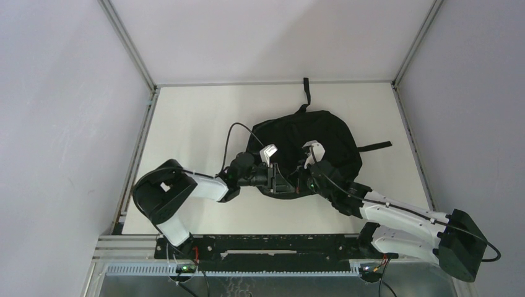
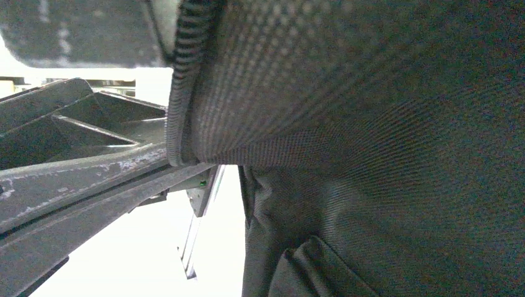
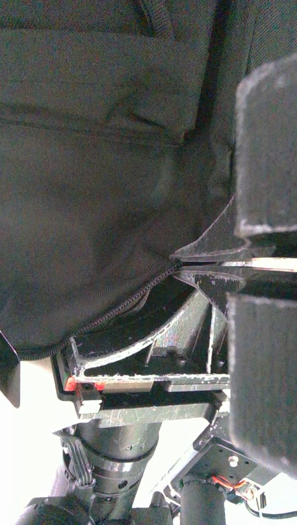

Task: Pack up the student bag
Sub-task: Adjust the student bag at the center of the board.

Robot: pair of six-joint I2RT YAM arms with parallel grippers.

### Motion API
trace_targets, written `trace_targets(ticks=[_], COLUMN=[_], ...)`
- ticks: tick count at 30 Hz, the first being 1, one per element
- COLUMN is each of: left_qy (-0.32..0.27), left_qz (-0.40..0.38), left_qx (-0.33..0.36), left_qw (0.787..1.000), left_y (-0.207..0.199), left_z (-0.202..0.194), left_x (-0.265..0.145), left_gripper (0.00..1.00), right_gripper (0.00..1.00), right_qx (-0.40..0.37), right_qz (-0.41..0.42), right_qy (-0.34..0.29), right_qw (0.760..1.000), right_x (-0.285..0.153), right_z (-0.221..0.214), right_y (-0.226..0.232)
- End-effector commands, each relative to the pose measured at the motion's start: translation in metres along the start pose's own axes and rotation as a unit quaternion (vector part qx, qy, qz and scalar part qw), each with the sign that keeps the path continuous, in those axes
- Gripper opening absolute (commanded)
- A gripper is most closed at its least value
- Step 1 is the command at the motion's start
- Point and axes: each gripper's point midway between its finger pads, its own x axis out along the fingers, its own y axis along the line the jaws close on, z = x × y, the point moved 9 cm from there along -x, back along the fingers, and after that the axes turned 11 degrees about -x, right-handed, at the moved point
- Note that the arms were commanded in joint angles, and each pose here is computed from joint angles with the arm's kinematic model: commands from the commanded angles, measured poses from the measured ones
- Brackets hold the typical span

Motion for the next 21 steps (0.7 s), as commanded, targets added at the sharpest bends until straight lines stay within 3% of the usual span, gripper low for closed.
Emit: trace_targets(ticks=[1, 10, 12, 16, 21], left_qy=[-0.015, -0.052, -0.051, -0.042, -0.051], left_qz=[-0.047, -0.082, -0.097, -0.131, -0.151], left_qx=[0.022, -0.001, -0.007, -0.030, -0.045], left_qw=[0.999, 0.995, 0.994, 0.990, 0.986], left_y=[-0.020, -0.026, -0.027, -0.027, -0.024], left_z=[0.011, 0.011, 0.012, 0.010, 0.008], left_x=[0.008, -0.009, -0.010, -0.007, -0.008], left_gripper=[0.29, 0.24, 0.15, 0.05, 0.00], right_gripper=[0.00, 0.00, 0.00, 0.00, 0.00], right_qx=[0.026, 0.022, 0.022, 0.021, 0.021], right_qz=[0.031, 0.026, 0.025, 0.025, 0.022], right_qy=[-0.063, -0.056, -0.056, -0.055, -0.053], right_qw=[0.997, 0.998, 0.998, 0.998, 0.998], right_x=[-0.002, 0.000, 0.000, 0.001, 0.000], right_z=[0.026, 0.023, 0.023, 0.023, 0.022], right_y=[0.011, 0.010, 0.010, 0.010, 0.009])
